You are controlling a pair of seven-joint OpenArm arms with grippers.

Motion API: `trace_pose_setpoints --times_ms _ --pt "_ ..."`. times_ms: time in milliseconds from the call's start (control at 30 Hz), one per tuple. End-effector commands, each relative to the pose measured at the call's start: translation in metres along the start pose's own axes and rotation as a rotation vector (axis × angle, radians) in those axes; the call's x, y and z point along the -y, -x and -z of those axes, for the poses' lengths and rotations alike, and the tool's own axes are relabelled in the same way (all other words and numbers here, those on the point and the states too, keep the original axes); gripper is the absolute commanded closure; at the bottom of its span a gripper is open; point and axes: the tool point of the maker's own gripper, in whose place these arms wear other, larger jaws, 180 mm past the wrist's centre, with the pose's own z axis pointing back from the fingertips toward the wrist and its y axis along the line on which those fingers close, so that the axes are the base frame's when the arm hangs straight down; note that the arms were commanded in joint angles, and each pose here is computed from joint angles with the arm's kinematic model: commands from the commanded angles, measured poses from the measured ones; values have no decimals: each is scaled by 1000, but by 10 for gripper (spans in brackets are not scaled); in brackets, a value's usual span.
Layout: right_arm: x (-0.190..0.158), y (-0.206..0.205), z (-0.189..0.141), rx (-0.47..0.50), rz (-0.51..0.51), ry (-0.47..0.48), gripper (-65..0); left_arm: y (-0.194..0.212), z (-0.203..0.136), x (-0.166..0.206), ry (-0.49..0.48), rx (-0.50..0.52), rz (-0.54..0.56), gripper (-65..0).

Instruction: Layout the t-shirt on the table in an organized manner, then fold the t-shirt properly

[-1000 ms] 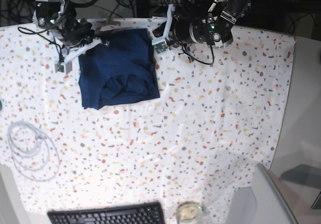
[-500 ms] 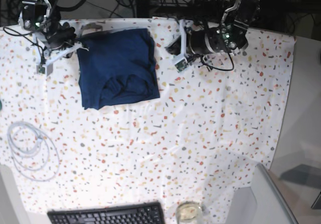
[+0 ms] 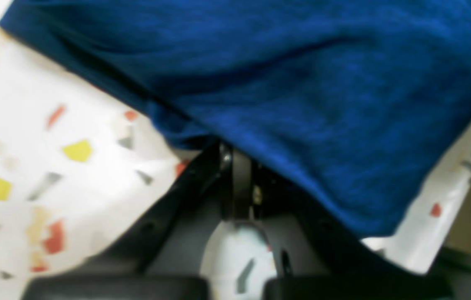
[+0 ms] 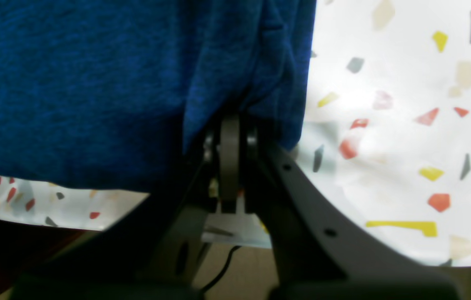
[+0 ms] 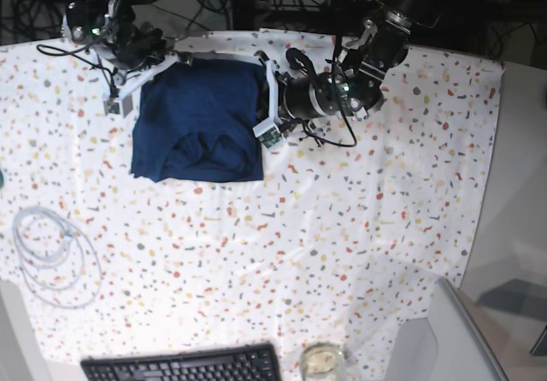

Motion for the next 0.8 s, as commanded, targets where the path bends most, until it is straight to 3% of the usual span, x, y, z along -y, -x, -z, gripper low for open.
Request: trace_pose_setpoints --times_ms 0,133,267,433,567,667,767 --pt "1 -7 -4 30 -3 -1 -12 -17 -1 -7 -15 47 8 0" --pt "25 -12 -9 47 38 52 -12 -14 -4 1 -8 47 11 0" --pt "72 -24 -38 106 54 154 -12 2 -36 -8 -72 66 -20 0" --pt "79 -28 -102 172 -86 203 -12 13 -108 -30 -259 130 -85 0" --pt "84 28 -111 16 -183 165 -12 39 -163 -8 -325 90 -91 0" --pt "97 83 -118 -209 -311 105 -12 76 -180 23 -303 -1 -144 0" --pt "122 111 -124 -350 -391 94 -12 117 -183 55 -252 -97 -227 0"
